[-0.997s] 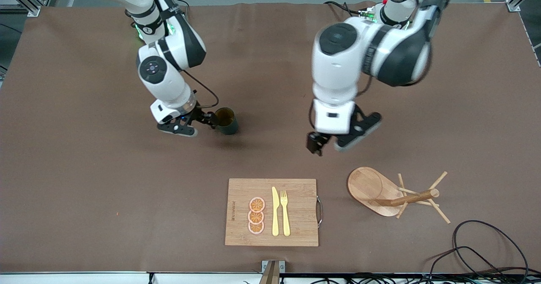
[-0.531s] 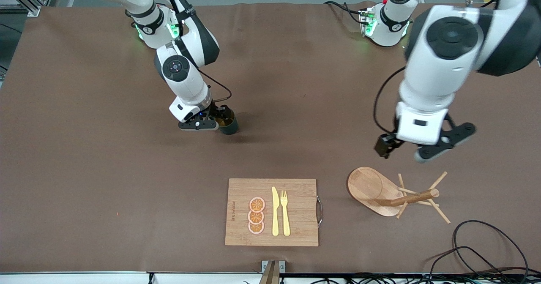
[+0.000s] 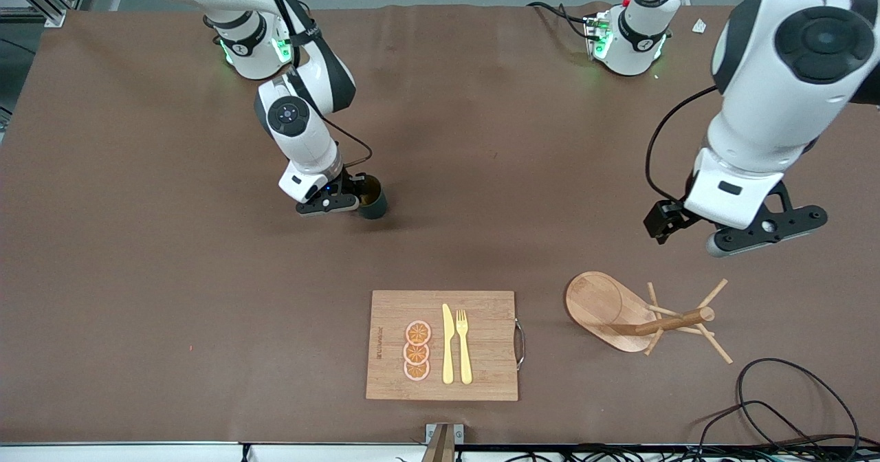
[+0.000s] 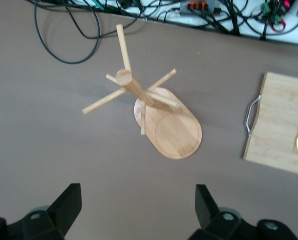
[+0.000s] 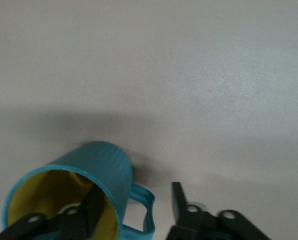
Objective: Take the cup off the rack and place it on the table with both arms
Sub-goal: 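Slide the teal mug away with the right gripper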
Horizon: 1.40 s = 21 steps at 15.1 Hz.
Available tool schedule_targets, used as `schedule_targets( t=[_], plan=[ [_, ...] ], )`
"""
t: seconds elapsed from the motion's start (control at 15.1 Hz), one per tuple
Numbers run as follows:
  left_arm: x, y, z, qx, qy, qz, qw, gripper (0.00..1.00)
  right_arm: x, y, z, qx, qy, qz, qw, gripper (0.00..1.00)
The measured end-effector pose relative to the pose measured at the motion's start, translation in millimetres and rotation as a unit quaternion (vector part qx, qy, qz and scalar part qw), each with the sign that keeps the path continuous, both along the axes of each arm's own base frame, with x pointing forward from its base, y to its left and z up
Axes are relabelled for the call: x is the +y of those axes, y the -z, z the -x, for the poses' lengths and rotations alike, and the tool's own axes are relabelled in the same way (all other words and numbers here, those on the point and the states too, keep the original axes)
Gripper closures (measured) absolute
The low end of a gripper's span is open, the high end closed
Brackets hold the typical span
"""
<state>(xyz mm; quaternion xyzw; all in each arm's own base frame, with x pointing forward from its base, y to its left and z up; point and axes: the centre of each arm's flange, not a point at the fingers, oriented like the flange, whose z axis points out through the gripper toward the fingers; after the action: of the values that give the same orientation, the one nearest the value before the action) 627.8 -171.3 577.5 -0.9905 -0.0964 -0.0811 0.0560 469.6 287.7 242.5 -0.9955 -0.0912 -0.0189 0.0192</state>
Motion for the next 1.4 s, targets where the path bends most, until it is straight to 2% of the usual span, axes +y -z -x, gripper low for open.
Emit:
schedule_targets(
  t=[0.13, 0.33, 0.66, 0.86, 1.2, 1.4],
  plan=[
    [21, -18, 4, 0.002, 0.027, 0.004, 1.0, 0.0, -1, 1, 0, 0.0, -0.013, 0.001, 1.0, 0.65],
    [56, -49, 26, 0.03, 0.039, 0.013, 0.999, 0.0, 0, -1, -1, -0.002, -0.032, 0.002, 0.999, 0.93],
    [98, -61, 60, 0.074, 0.084, 0.038, 0.993, 0.0, -12, -2, -8, -0.004, -0.089, 0.005, 0.996, 0.94],
    [106, -60, 81, 0.085, 0.11, 0.049, 0.989, 0.0, -50, -5, -28, -0.006, -0.112, 0.008, 0.994, 0.94],
    [109, -58, 99, 0.091, 0.114, 0.049, 0.988, 0.0, -191, -15, -71, 0.0, -0.141, 0.014, 0.99, 0.94],
    [110, -59, 100, 0.09, 0.114, 0.049, 0.988, 0.0, -285, -14, -77, 0.006, -0.161, 0.015, 0.987, 0.94]
  ],
)
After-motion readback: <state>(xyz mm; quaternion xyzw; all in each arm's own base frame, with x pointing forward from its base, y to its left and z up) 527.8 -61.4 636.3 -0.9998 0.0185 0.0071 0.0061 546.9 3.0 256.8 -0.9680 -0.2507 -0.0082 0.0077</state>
